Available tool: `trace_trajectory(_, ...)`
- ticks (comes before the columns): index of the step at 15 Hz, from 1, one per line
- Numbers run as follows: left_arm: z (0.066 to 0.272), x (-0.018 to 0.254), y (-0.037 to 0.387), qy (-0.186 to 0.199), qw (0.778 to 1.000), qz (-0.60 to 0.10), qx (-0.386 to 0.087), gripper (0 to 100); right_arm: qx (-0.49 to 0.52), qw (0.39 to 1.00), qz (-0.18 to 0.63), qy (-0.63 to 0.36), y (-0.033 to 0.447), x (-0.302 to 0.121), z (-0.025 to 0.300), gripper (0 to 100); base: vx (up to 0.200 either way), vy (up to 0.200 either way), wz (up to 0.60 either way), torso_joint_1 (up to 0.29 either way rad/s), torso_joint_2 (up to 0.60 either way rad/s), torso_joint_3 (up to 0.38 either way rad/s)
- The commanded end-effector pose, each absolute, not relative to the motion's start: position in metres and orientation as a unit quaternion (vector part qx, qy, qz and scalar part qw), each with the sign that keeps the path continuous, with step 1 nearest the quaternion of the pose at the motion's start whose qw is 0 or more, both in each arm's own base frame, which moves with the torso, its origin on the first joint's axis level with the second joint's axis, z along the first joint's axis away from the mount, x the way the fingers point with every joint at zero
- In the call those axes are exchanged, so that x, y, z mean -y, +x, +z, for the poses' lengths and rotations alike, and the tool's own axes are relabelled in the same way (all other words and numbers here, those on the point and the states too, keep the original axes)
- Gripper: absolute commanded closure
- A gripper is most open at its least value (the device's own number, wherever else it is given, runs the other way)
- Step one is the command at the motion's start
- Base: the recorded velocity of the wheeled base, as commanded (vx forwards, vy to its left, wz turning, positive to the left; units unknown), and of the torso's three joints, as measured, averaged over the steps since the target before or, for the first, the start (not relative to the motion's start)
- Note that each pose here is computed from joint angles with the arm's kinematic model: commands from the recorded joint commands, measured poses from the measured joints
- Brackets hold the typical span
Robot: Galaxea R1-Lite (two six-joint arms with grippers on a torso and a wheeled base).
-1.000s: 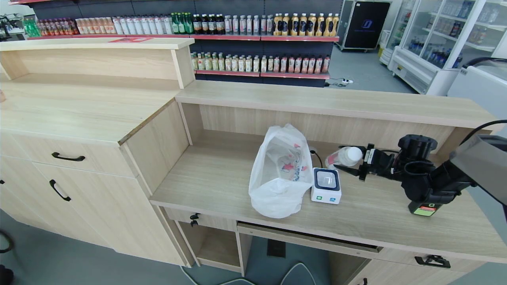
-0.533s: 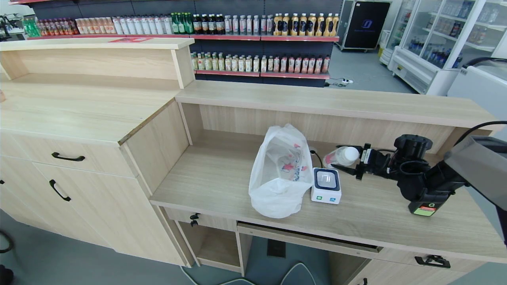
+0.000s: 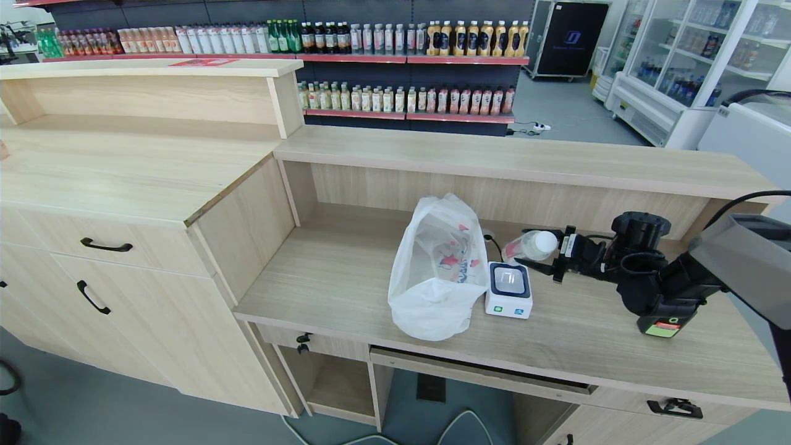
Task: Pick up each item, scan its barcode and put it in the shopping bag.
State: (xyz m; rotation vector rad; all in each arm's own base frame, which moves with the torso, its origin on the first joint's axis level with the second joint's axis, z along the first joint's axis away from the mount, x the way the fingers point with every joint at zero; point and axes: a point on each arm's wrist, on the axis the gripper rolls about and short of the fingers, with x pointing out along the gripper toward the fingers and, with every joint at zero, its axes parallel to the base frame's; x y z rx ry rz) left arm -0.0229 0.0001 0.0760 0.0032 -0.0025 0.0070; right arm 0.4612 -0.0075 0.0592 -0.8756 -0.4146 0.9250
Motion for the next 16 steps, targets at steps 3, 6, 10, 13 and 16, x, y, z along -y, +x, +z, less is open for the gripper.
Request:
trace_trajectory(3,0.076,0.0,-0.023,0.002,1.0,0.004,0.001,0,0.194,0.783,0.43,-0.406,0.462,0.006,0.06,100,0.0,0.0,0.0,0.0,0.0,0.0)
trace_trajectory(6,0.076,0.0,-0.023,0.002,1.0,0.004,0.002,0,0.192,0.783,0.433,-0.403,0.462,0.005,0.057,100,0.0,0.0,0.0,0.0,0.0,0.0)
trace_trajectory(10,0.076,0.0,-0.023,0.002,1.0,0.004,0.001,0,0.192,0.783,0.433,-0.404,0.462,0.005,0.056,100,0.0,0.0,0.0,0.0,0.0,0.0)
trace_trajectory(13,0.076,0.0,-0.023,0.002,1.0,0.004,0.002,0,0.195,0.793,0.422,-0.393,0.464,0.013,0.073,100,0.0,0.0,0.0,0.0,0.0,0.0)
trace_trajectory(16,0.076,0.0,-0.023,0.002,1.0,0.004,0.002,0,0.18,0.828,0.39,-0.36,0.456,0.037,0.113,100,0.0,0.0,0.0,0.0,0.0,0.0)
